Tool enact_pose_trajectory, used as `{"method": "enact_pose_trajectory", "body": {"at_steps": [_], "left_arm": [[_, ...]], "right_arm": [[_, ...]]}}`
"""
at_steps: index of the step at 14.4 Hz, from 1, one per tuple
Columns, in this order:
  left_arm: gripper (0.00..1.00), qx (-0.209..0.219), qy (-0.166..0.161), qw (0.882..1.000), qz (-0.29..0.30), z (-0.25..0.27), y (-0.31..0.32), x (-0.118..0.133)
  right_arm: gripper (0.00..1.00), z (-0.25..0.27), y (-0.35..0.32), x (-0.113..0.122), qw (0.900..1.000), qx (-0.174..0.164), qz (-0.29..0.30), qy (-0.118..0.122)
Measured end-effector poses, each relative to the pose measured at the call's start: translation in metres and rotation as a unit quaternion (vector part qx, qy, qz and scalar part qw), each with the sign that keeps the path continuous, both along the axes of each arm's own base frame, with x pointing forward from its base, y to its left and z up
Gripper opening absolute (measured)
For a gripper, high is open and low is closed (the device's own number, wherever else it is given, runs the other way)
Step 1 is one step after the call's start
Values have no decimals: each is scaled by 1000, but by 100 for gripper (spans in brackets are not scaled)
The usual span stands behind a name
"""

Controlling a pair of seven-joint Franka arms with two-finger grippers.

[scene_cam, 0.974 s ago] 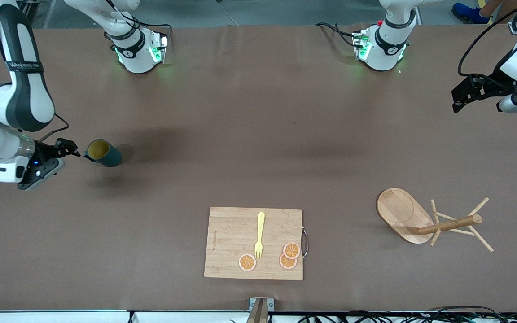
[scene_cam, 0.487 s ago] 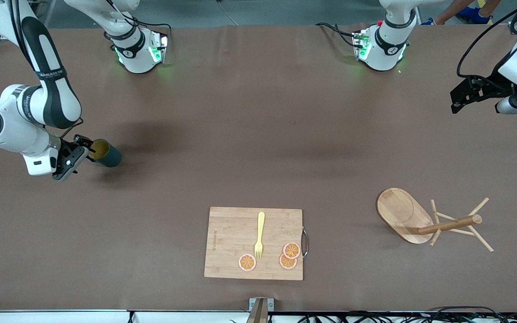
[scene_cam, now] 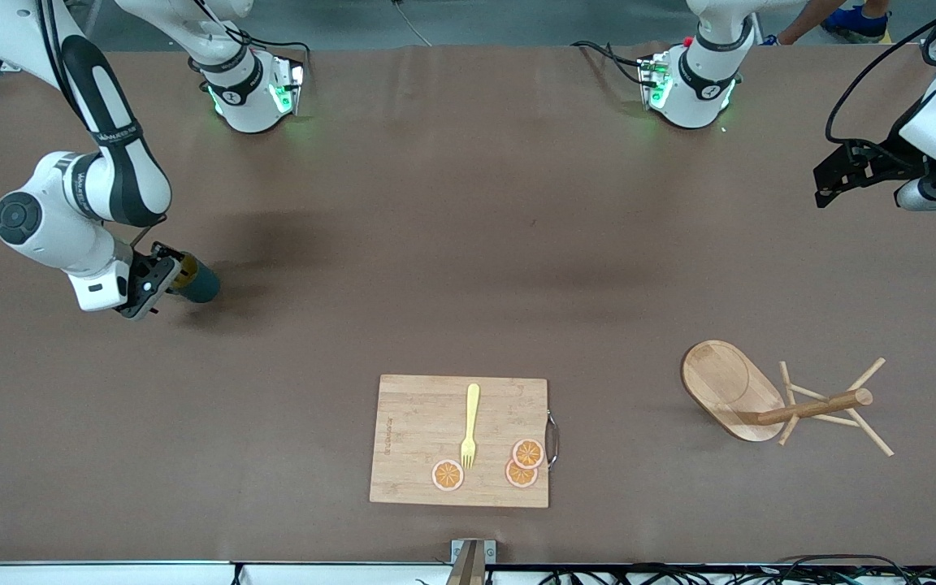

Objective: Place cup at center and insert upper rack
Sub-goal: 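Grasp the teal mug rim with the right gripper and carry it toward table center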

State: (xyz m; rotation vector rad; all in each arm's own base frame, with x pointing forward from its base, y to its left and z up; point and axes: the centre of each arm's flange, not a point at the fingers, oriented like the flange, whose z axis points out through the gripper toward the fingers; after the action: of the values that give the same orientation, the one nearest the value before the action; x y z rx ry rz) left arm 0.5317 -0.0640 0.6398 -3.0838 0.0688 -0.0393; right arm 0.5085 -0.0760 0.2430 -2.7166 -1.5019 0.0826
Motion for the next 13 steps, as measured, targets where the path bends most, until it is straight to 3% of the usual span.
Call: {"method": "enact_pose_trajectory", "body": {"at_steps": [3, 4, 11, 12, 13], "left_arm": [[100, 0, 1, 1000, 0, -1, 0, 1], [100, 0, 2, 1000, 0, -2, 0, 1], [100, 0, 3, 1000, 1, -3, 1, 2], [100, -1, 3, 1000, 2, -3, 2, 2], [100, -1, 3, 1000, 2, -3, 2, 2]], "right_arm": [[96, -5, 1, -5, 1000, 0, 0, 0], [90, -6, 0, -6, 1000, -1, 0, -3], [12, -11, -1, -14, 999, -1, -34, 11], [4, -10, 0, -16, 998, -1, -53, 22], [4, -6, 0, -16, 997, -1, -75, 33]]}}
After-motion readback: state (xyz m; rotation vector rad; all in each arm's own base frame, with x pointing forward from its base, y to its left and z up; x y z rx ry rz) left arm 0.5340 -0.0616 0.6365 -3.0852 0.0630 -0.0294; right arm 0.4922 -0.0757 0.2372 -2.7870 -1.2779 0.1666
